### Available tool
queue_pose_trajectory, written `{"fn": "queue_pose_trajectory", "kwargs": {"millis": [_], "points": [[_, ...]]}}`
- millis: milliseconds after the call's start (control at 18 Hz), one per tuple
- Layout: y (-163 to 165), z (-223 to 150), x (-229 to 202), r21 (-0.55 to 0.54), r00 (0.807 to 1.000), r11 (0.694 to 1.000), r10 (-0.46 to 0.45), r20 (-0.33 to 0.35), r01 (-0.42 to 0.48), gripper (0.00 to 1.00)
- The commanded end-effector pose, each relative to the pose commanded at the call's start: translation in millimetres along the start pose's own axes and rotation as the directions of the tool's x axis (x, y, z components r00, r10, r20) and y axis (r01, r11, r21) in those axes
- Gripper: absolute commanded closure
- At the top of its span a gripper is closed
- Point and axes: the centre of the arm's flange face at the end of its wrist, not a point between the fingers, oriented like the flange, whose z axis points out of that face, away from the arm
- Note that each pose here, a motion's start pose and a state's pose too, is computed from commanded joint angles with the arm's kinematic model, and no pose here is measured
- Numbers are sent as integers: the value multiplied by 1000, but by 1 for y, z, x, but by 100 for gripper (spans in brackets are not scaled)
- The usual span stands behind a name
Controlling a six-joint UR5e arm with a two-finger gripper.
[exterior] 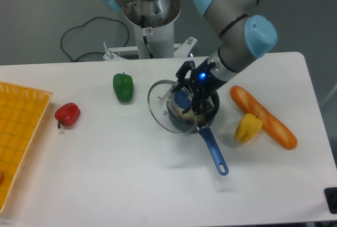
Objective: Close the pot lid
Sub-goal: 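Carry the held glass lid over to the dark blue saucepan, then tilt and lower the glass lid onto the saucepan rim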
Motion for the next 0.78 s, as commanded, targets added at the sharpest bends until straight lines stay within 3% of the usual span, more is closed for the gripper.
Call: {"fn": "queue_pose_trajectory", "kwargs": {"millis": [500, 778], "points": [[30, 9, 4, 7, 999, 1000, 24, -27, -24, 44], [29, 9, 5, 10, 995, 996, 94, -26, -94, 44]]}}
